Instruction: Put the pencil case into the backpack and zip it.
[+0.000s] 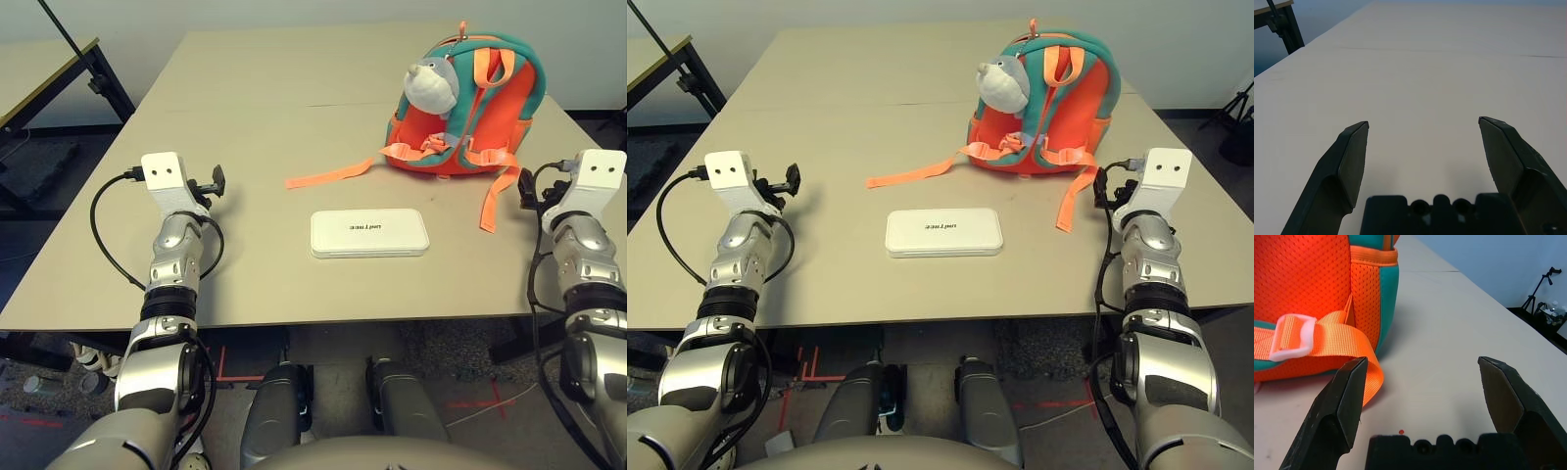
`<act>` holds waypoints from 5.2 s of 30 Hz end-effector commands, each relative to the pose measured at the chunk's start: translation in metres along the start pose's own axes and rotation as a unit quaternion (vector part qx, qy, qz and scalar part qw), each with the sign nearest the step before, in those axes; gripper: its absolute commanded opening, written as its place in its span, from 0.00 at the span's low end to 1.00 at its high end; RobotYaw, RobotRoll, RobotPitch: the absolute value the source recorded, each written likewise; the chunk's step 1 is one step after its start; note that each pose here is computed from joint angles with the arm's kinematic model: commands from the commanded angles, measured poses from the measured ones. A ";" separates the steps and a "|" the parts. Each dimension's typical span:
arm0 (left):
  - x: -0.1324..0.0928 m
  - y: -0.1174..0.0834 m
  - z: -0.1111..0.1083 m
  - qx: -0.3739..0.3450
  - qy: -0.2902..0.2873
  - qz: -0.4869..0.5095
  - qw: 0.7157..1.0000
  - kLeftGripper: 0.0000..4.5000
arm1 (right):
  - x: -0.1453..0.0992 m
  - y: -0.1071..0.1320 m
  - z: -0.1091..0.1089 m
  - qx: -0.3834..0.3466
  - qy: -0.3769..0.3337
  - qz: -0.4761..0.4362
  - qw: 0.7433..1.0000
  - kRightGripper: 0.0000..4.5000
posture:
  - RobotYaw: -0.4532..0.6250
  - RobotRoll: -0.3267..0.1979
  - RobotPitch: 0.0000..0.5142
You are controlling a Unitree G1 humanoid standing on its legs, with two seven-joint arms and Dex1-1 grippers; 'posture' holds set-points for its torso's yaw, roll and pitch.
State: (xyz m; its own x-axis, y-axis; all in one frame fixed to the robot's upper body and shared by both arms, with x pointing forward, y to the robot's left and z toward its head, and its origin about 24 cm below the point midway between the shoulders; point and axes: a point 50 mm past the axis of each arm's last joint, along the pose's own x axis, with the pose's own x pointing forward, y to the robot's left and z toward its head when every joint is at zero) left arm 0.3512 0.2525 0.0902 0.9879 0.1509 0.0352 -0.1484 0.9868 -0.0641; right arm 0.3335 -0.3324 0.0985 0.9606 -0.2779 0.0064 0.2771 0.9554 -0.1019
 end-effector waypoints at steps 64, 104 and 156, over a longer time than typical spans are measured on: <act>-0.049 -0.056 0.003 -0.374 0.390 -0.399 0.741 1.00 | -0.041 0.060 0.023 -0.205 0.050 0.374 0.903 0.99 | 0.27 0.62 0.16; -0.039 -0.085 -0.022 -0.371 0.473 -0.386 0.700 1.00 | -0.055 0.067 0.011 -0.236 0.083 0.423 0.871 0.99 | 0.24 0.62 0.16; -0.044 -0.091 -0.030 -0.363 0.486 -0.388 0.694 1.00 | -0.082 0.142 0.006 -0.189 0.073 0.534 0.821 0.01 | 0.26 0.62 0.18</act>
State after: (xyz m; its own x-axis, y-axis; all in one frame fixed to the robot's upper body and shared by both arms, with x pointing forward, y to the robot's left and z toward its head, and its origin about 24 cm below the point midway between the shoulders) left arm 0.3277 0.1587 0.0775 0.4029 -0.8753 -0.2673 0.1978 0.3685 -0.9084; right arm 0.2957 -0.1874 0.0857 0.6626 0.6176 -0.4238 -0.7443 0.6061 -0.2804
